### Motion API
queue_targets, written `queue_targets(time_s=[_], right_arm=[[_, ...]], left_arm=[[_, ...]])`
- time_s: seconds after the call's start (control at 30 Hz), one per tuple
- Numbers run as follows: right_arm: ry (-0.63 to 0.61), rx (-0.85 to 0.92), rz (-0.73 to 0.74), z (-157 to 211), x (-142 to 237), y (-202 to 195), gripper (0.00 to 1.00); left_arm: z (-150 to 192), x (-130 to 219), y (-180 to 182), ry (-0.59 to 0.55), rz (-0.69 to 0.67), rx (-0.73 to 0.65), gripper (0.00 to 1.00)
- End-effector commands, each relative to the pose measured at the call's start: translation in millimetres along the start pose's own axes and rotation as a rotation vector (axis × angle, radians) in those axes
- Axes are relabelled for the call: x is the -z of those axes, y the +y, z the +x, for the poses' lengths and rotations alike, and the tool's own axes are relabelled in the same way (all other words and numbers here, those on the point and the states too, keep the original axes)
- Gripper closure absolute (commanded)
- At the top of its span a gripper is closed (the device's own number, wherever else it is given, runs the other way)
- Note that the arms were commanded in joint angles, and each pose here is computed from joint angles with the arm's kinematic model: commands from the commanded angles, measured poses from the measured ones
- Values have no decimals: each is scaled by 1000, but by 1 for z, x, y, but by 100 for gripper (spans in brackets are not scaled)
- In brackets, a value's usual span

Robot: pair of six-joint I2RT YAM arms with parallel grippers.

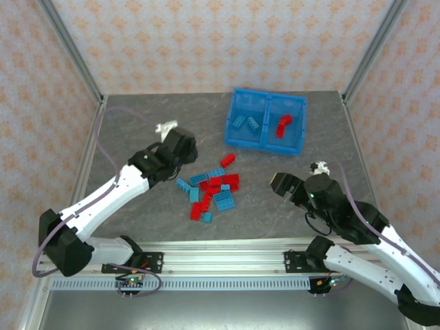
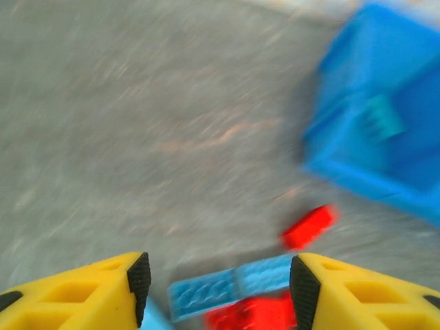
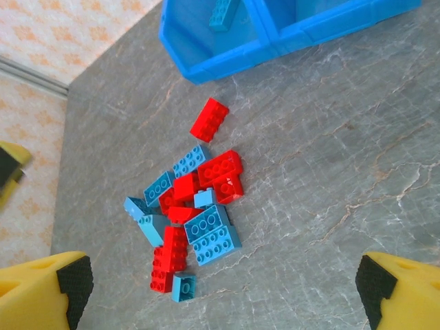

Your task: Sort the legos into containers by color

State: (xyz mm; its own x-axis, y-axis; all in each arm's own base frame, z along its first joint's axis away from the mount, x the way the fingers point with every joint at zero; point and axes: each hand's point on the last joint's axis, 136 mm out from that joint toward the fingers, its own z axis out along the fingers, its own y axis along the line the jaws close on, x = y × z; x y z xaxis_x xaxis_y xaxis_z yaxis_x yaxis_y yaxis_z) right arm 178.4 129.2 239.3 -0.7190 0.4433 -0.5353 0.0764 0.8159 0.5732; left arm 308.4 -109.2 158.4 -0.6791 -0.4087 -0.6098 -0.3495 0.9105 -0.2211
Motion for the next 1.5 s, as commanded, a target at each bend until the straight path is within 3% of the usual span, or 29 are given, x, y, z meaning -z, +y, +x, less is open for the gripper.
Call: queue_targets(time_s=[0.0,0.2,0.4,0.77,0.93,1.1,1.23,1.37,1.47], right_arm=[[46,39,-31,7,-11,14,1],[60,39,-17,9,-14,13,1],[57,24,-13,9,-10,11,1],[44,15,-14,7,-11,11,1],[59,18,-25,8,-12,15,1],[127,59,-145,19,-11,40,1],[144,62,-202,20,-10,52,1],[109,49,-179,14,-13,49,1],[77,25,-169,8,-14,48,0]], left_arm=[[34,-24,20,96,-9,225,32],[73,-60,7,250,-4,256,27],[73,-78,20,224,-57,289,26],[103,-94,25,342,-79,276,45],[109,-95,30,359,-93,271,65],[91,-80,25,316,-72,266,78],[50,-50,3,227,13,244,81],[4,-8,-55,135,165,105,84],[-11,16,-107,84,242,-36,87]])
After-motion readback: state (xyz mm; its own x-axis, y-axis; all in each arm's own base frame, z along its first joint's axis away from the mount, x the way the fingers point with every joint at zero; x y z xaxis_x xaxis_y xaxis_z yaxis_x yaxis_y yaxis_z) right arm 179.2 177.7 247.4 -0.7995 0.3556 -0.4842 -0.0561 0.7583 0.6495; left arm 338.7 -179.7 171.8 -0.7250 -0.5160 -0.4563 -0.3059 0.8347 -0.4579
